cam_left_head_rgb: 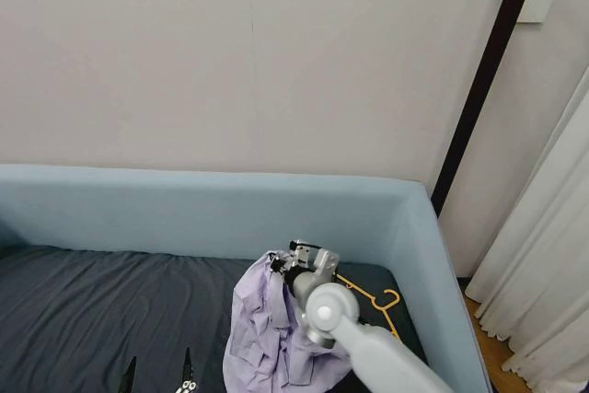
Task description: Pick up the clothes from the sofa and hang them on the clothes hanger.
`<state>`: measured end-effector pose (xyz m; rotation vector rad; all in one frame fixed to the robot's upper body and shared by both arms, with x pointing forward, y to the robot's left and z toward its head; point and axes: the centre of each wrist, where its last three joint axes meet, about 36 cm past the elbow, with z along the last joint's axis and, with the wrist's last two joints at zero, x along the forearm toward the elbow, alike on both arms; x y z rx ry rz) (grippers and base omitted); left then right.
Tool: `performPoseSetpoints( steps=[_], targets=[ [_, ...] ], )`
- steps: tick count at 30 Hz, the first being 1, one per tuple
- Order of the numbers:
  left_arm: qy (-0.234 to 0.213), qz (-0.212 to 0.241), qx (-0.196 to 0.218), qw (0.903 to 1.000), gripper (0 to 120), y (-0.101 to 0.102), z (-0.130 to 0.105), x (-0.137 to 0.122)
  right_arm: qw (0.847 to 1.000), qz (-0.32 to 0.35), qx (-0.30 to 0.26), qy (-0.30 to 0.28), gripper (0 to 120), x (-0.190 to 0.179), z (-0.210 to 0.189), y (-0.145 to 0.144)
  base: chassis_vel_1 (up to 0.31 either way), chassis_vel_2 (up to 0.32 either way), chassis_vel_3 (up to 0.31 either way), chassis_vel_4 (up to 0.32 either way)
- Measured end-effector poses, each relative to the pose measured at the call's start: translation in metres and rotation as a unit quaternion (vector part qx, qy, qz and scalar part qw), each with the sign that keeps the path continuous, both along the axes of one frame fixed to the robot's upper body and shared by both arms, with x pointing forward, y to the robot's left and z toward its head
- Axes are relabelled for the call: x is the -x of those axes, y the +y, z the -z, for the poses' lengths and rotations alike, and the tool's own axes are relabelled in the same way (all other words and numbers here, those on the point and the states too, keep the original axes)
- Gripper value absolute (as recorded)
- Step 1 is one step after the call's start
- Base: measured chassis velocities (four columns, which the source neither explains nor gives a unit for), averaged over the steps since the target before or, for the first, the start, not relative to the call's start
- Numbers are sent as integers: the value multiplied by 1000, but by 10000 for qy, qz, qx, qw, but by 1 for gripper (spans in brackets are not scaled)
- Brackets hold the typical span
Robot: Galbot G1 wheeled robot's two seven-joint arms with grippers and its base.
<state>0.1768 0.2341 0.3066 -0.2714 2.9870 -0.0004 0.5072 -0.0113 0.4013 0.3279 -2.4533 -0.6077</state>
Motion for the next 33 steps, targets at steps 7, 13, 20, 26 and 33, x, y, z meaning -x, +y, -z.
performPoseSetpoints(
  steps=[7,13,20,26,33],
  targets=[
    [64,90,14,9999,100,-9,7,0,9996,-124,234,-45,0,-5,23,12,0,0,0,0],
    [98,130,22,9999,100,-12,9,1,9964,-609,460,-362,10,5,26,12,0,0,0,0],
    [130,144,58,9998,100,-15,9,4,9882,-1073,730,-812,35,31,14,-12,0,0,0,0],
    [103,154,89,9998,100,-18,5,5,9873,-1111,664,-918,58,49,-2,-46,0,0,0,0],
    [487,250,546,9970,100,-37,3,-4,9864,-832,886,-1103,85,89,7,-117,0,0,0,0]
  ],
)
